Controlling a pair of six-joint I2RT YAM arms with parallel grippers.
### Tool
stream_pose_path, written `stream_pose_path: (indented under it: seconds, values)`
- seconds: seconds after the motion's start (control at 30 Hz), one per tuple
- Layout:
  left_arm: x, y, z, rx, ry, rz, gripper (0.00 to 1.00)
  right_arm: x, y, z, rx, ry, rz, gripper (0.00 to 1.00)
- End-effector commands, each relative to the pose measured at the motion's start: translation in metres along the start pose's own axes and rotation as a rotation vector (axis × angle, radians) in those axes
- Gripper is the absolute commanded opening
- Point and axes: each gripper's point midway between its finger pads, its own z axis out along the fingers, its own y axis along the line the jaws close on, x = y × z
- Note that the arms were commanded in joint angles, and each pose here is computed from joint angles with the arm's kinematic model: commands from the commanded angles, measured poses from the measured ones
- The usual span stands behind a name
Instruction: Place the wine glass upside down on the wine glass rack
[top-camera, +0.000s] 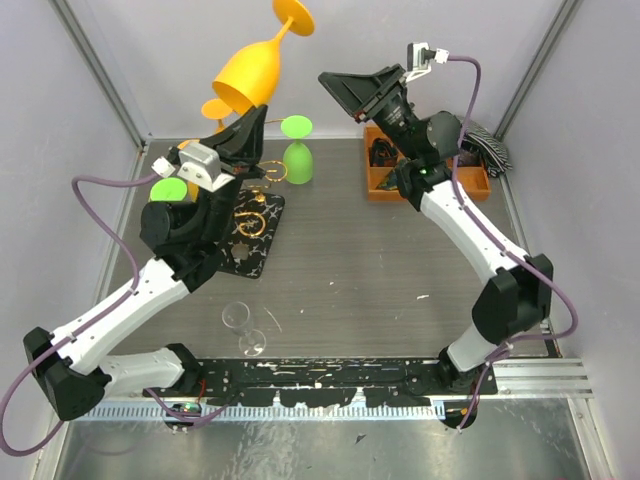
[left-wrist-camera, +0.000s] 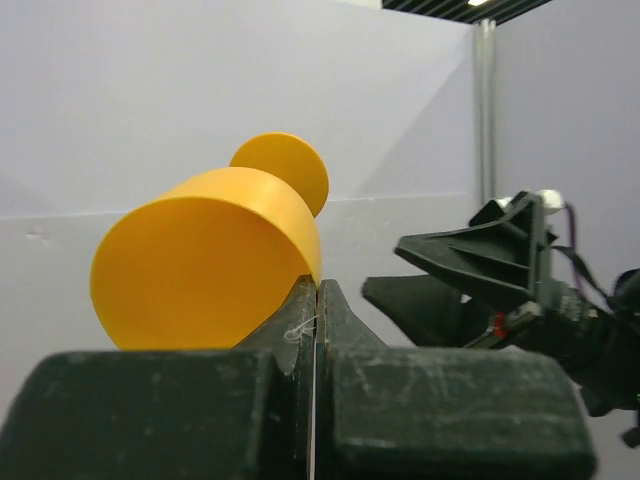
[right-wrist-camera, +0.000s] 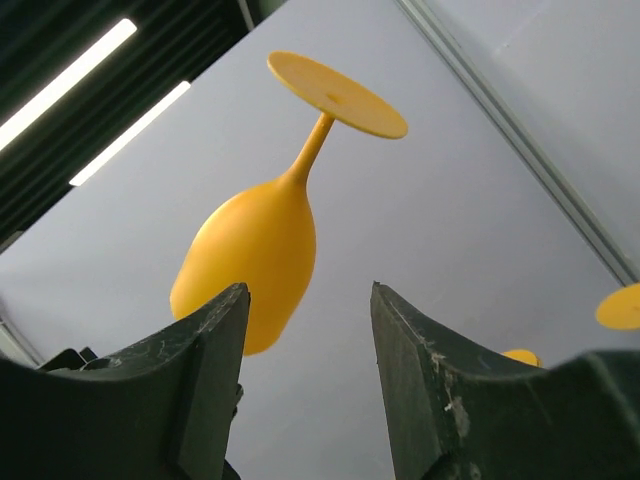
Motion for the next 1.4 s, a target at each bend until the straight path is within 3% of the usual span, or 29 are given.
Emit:
stream_pose_path:
  seconds: [0.0,0.57,0.83,1.07,1.23,1.37]
  values:
    - [-0.021,-0.013,-0.002,0.061,-0.145,-0.131,0.0,-0.018,0.053,0.011,-0.252,-0.077,0.003,0.58]
    - [-0.006,-0.024,-0.012,0.107,-0.138,-0.167,0.03,-0.011,0.048,0.041,-0.359,-0.068,0.066,0.6]
    - [-0.001,-0.027,-0.006,0.106,-0.137,-0.172,0.05,-0.002,0.04,0.047,-0.35,-0.05,0.068,0.54]
    - [0.005,-0.029,-0.006,0.107,-0.13,-0.186,0.1,0.004,0.039,0.051,-0.356,-0.035,0.048,0.34]
    - [0.009,-0.032,-0.007,0.118,-0.115,-0.19,0.12,0.006,0.037,0.052,-0.352,-0.03,0.039,0.25]
    - [0.013,-0.034,-0.008,0.132,-0.097,-0.18,0.23,0.006,0.036,0.052,-0.349,-0.03,0.021,0.12]
